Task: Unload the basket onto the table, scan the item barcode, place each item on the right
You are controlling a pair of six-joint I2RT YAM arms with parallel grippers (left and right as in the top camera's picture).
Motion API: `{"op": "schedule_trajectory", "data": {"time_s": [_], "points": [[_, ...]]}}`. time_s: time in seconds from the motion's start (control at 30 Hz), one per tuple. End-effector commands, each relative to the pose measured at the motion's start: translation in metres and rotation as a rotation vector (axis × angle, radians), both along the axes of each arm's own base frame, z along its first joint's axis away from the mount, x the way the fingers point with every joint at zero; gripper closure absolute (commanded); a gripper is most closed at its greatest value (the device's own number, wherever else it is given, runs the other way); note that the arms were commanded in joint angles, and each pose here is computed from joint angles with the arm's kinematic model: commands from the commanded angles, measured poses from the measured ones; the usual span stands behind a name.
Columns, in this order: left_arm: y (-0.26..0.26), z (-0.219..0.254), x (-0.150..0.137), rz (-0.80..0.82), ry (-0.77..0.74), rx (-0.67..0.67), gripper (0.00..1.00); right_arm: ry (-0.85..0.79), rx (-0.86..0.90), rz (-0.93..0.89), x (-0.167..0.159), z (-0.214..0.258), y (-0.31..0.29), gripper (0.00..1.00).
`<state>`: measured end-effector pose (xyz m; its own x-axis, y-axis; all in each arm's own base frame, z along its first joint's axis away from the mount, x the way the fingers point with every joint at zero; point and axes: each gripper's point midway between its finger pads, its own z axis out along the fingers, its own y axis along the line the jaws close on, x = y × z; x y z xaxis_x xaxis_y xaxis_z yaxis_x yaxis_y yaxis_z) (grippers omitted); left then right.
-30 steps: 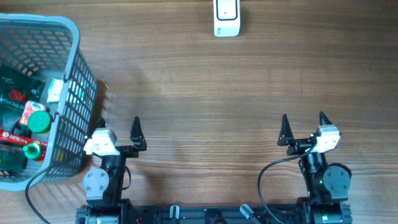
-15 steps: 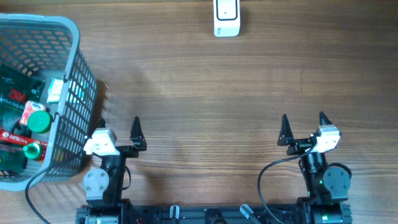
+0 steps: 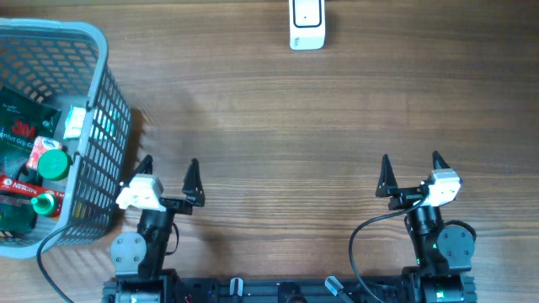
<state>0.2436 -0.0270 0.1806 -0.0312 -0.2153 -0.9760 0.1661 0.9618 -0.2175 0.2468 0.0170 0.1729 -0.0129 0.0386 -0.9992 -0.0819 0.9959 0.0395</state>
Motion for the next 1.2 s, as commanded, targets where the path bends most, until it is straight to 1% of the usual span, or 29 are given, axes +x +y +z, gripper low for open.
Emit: {"op": "schedule_trajectory", "data": {"time_s": [0.0,0.1,0.2,0.37,0.43,0.53,0.63,0.73,0.83,0.93,1.03,1.1,1.17], "points": [[-0.009,0.041,-0.009,-0.051,-0.075,-0.038,0.00,-0.010,-0.012,0.012,-0.001,0.002,0.002,0.00],[-0.009,0.074,-0.017,-0.052,-0.131,-0.035,0.00,-0.010,-0.012,0.012,-0.001,0.002,0.002,0.00],[-0.009,0.098,-0.023,-0.052,-0.147,-0.034,0.00,-0.010,-0.012,0.012,-0.001,0.002,0.002,0.00],[-0.009,0.147,-0.025,-0.052,-0.127,-0.035,0.00,-0.010,-0.012,0.012,-0.001,0.002,0.002,0.00],[-0.009,0.163,-0.022,-0.051,-0.115,-0.035,0.00,-0.010,-0.012,0.012,-0.001,0.002,0.002,0.00],[-0.006,0.189,-0.012,-0.035,-0.056,-0.039,0.00,-0.010,-0.012,0.012,-0.001,0.002,0.002,0.00],[0.013,0.208,0.001,0.078,0.046,-0.043,0.00,-0.010,-0.012,0.012,-0.001,0.002,0.002,0.00],[0.033,0.221,0.014,0.193,0.179,-0.030,0.00,-0.010,-0.012,0.012,-0.001,0.002,0.002,0.00],[0.033,0.236,0.026,0.193,0.241,-0.004,0.00,-0.010,-0.012,0.012,-0.001,0.002,0.002,0.00],[0.032,0.226,0.036,0.186,0.304,0.000,0.00,-0.010,-0.012,0.012,-0.001,0.002,0.002,0.00],[0.037,0.224,0.046,0.214,0.310,0.004,0.00,-0.010,-0.012,0.012,-0.001,0.002,0.002,0.00],[0.055,0.229,0.051,0.318,0.288,-0.015,0.00,-0.010,-0.012,0.012,-0.001,0.002,0.002,0.00],[0.080,0.232,0.054,0.465,0.278,-0.052,0.00,-0.010,-0.012,0.012,-0.001,0.002,0.002,0.00]]}}
